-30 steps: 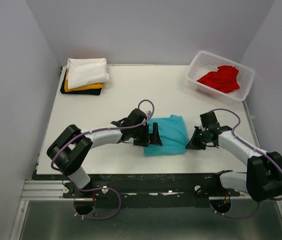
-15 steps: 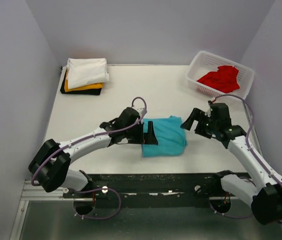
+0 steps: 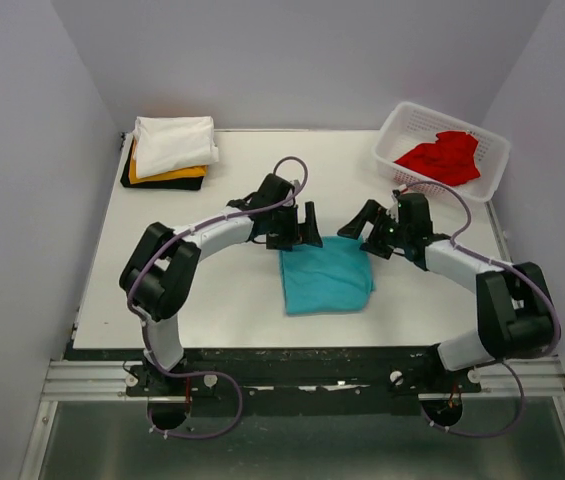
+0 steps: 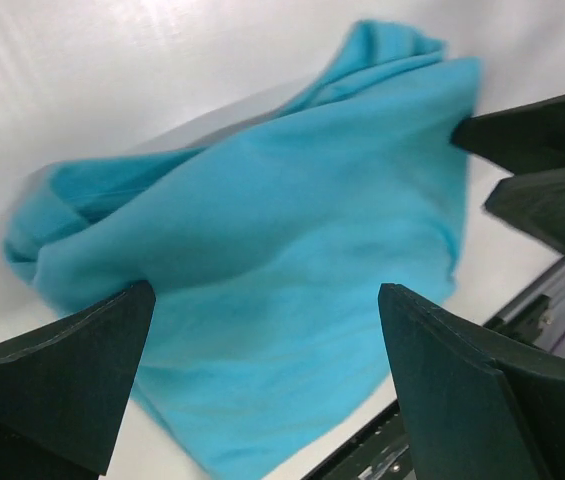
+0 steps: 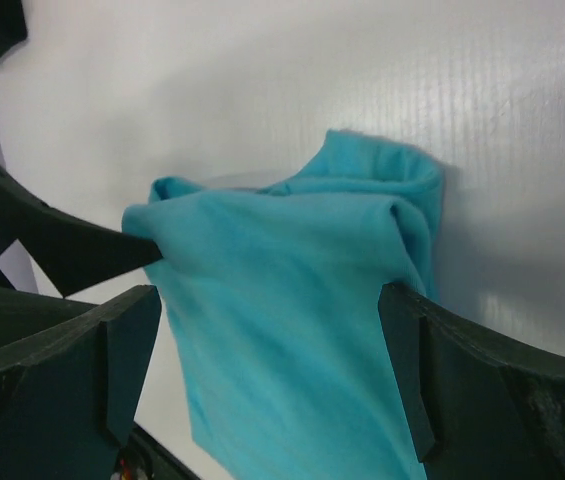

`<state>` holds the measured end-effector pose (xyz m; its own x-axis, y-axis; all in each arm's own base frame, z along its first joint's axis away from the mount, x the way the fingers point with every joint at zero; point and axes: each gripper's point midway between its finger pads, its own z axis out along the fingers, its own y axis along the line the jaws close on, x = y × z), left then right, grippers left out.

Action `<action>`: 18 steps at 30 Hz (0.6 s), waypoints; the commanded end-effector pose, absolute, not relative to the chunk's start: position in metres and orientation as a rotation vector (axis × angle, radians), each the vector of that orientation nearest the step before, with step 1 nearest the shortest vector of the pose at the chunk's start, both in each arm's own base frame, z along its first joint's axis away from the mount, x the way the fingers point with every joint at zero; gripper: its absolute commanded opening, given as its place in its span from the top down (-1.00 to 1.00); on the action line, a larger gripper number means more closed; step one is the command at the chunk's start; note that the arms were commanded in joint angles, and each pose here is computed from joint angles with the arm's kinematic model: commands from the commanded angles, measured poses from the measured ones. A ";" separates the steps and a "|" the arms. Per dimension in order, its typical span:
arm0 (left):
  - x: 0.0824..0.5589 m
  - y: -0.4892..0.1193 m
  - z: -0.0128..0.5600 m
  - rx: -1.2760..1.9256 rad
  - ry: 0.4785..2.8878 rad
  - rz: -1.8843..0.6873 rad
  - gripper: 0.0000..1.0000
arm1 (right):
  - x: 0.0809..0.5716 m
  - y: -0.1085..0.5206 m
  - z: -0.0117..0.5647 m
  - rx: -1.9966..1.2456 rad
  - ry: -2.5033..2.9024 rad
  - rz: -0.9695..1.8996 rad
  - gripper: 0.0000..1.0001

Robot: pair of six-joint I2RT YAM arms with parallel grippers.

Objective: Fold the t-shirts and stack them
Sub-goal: Smooth out wrinkles on the folded tshirt

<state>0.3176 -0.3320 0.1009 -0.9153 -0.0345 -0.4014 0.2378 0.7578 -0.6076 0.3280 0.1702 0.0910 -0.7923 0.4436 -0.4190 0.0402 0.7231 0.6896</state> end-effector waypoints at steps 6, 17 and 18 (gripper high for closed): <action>0.316 -0.293 0.027 0.011 2.786 -0.873 -0.97 | 0.359 0.148 0.002 0.566 2.417 0.696 -1.00; 0.347 -0.283 0.112 0.062 2.584 -0.774 -0.97 | 0.379 0.155 0.068 0.384 2.351 0.716 -1.00; 0.347 -0.279 0.121 0.049 2.560 -0.753 -0.97 | 0.379 0.152 0.083 0.368 2.323 0.700 -1.00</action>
